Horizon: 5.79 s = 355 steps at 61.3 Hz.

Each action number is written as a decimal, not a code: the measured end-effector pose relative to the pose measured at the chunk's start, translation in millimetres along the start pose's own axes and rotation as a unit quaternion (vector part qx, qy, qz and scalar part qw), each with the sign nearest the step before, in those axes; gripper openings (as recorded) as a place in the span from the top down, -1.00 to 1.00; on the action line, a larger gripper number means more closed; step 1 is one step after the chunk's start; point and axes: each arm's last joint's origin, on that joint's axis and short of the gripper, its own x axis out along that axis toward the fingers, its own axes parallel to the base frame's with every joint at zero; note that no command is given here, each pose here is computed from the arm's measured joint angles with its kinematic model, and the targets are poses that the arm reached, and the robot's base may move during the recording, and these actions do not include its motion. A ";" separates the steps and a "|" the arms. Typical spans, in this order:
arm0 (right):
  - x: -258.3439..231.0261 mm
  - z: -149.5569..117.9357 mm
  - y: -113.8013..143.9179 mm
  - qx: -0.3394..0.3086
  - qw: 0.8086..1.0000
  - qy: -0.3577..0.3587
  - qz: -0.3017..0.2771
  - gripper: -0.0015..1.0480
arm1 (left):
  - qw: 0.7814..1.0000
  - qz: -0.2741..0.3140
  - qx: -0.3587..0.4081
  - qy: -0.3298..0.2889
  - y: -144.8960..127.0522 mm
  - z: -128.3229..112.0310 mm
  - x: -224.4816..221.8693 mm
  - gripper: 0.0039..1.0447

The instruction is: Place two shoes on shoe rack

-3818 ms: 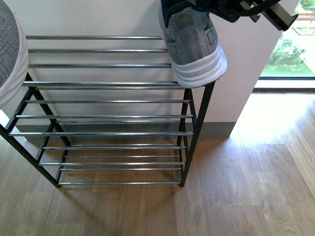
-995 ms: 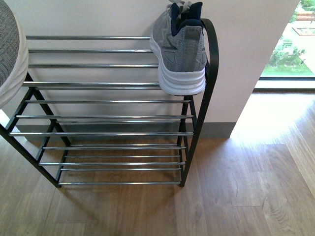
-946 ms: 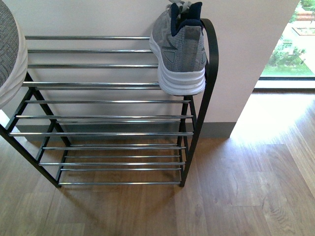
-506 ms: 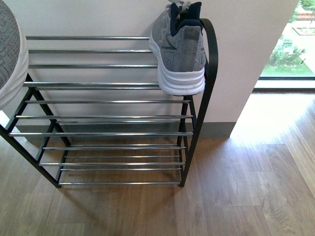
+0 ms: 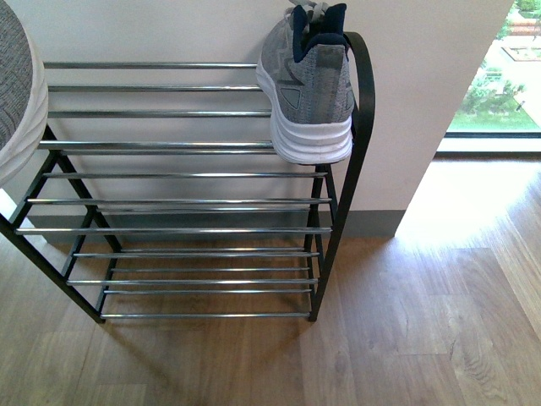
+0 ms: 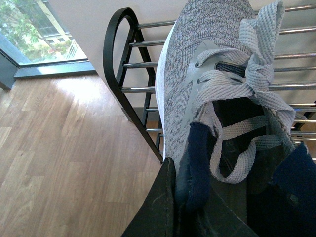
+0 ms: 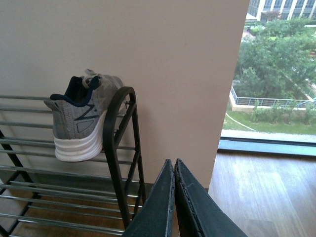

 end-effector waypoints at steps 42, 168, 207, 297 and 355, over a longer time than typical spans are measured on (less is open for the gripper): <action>-15.1 -3.6 -0.1 0.000 1.000 -0.013 0.000 0.97 | 1.000 0.000 0.000 0.000 0.0 -0.1 0.0 0.96; -29.2 -6.7 -0.1 -0.001 1.000 -0.010 -0.001 -0.82 | 0.948 -0.247 -0.155 0.126 -108.8 116.9 179.4 0.96; -29.2 -6.7 -0.1 -0.001 1.000 -0.011 -0.001 -0.82 | 0.957 -0.202 -0.138 0.156 -112.9 111.9 219.8 0.96; -29.2 -6.8 -0.1 -0.001 1.000 -0.010 -0.001 -0.82 | 0.975 -0.112 -0.183 0.055 -101.4 144.5 141.0 -0.83; -29.2 -6.7 -0.1 -0.001 1.000 -0.011 -0.001 -0.82 | 0.966 -0.072 -0.098 -0.228 25.2 27.6 3.2 0.22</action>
